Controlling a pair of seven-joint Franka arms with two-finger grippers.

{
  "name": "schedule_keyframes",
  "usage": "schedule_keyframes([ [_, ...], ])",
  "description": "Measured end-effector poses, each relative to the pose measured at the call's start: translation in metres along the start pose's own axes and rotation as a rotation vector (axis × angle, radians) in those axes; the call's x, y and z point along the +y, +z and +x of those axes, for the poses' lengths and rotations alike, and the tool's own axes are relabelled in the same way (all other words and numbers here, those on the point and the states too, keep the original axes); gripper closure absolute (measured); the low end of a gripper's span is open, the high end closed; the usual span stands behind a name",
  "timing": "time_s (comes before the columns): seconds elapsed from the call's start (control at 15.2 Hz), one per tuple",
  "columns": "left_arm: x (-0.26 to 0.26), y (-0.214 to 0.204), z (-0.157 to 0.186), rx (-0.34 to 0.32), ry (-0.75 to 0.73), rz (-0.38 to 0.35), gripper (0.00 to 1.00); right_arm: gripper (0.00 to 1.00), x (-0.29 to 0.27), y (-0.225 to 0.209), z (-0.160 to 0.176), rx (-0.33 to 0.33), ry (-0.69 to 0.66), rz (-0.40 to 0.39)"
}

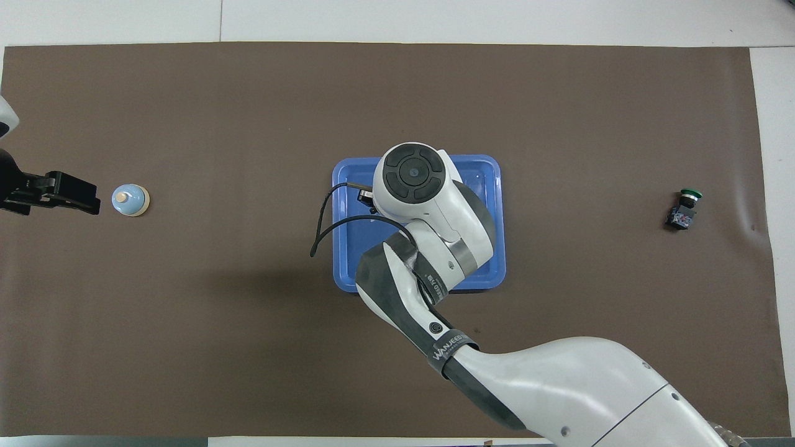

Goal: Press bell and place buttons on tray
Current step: 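Place the red button in the tray beside the yellow one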

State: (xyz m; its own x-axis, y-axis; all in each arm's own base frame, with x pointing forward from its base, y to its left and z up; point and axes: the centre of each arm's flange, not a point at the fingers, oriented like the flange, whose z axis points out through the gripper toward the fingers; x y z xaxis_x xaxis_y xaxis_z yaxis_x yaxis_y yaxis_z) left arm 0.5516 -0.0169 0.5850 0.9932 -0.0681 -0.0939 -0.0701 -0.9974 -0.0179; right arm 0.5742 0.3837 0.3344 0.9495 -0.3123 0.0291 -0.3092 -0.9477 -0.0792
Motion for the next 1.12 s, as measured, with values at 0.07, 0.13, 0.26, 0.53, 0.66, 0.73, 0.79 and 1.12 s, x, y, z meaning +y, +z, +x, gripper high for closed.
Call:
schedule_keyframes([
  [0.07, 0.0, 0.0, 0.0, 0.0, 0.0, 0.0, 0.0, 0.59, 0.001, 0.004, -0.002, 0.001, -0.001, 0.001],
  [0.13, 0.0, 0.0, 0.0, 0.0, 0.0, 0.0, 0.0, 0.59, 0.002, 0.009, -0.003, 0.002, -0.002, 0.003],
  [0.26, 0.0, 0.0, 0.0, 0.0, 0.0, 0.0, 0.0, 0.59, 0.004, 0.015, -0.006, 0.0, -0.003, 0.002],
  [0.53, 0.0, 0.0, 0.0, 0.0, 0.0, 0.0, 0.0, 0.59, 0.006, 0.017, -0.008, -0.003, -0.004, -0.002],
  [0.66, 0.0, 0.0, 0.0, 0.0, 0.0, 0.0, 0.0, 0.59, 0.007, 0.019, -0.008, -0.005, -0.004, -0.005],
  [0.73, 0.0, 0.0, 0.0, 0.0, 0.0, 0.0, 0.0, 0.59, 0.007, 0.019, -0.009, -0.005, -0.004, -0.006],
  [0.79, 0.0, 0.0, 0.0, 0.0, 0.0, 0.0, 0.0, 0.59, 0.007, 0.019, -0.009, -0.006, -0.004, -0.006],
  [1.12, 0.0, 0.0, 0.0, 0.0, 0.0, 0.0, 0.0, 0.12, 0.008, 0.017, -0.008, -0.005, -0.002, -0.006],
])
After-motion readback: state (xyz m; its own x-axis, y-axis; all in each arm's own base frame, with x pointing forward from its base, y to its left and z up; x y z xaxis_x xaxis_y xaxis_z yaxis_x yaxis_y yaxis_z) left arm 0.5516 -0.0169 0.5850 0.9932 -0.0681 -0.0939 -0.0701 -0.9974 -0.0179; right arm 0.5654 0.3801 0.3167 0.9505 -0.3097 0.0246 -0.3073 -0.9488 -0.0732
